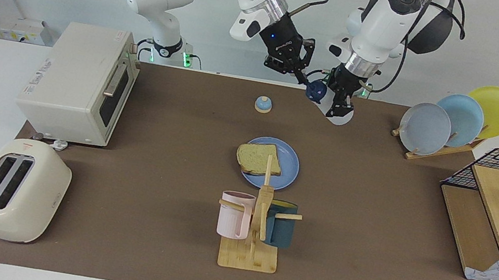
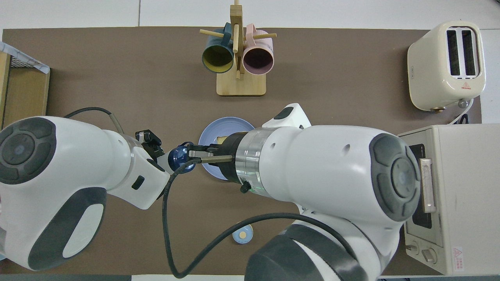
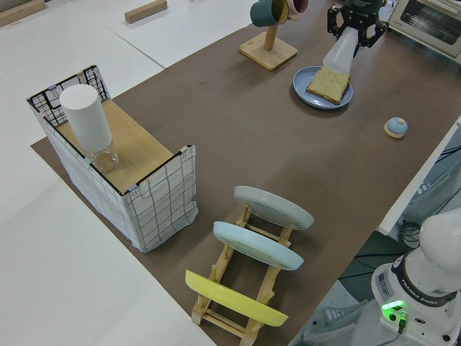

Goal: Put bread on plate and add seasoning

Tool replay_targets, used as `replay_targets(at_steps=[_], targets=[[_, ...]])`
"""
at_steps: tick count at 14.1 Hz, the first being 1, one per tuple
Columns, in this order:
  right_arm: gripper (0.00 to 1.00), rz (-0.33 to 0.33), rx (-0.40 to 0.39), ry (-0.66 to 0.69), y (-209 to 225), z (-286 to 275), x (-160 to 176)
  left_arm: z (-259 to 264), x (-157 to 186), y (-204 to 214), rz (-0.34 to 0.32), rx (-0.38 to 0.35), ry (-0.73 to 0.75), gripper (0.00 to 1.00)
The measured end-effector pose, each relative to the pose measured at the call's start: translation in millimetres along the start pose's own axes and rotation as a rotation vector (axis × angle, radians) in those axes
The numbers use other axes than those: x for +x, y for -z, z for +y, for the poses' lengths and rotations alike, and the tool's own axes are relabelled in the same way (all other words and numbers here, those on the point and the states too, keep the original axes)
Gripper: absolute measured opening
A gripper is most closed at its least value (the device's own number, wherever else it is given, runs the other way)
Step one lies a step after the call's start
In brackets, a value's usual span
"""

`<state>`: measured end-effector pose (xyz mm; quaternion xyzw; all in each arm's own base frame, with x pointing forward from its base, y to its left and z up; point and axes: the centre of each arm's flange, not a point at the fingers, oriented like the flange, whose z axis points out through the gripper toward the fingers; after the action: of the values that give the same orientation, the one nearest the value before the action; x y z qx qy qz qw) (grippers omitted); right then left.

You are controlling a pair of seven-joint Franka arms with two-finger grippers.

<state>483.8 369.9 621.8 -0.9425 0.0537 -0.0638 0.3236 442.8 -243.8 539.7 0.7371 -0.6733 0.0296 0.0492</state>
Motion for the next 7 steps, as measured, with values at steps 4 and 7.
replay_targets(at_steps=[4,7], targets=[[0.12,-0.008,0.05,-0.078,12.7,12.8,17.5,2.8,2.4,2.9,0.004,0.005,-0.007,0.45],[0.44,-0.026,0.022,-0.078,14.4,20.2,17.5,2.2,0.1,0.2,0.001,0.0,-0.003,0.45]])
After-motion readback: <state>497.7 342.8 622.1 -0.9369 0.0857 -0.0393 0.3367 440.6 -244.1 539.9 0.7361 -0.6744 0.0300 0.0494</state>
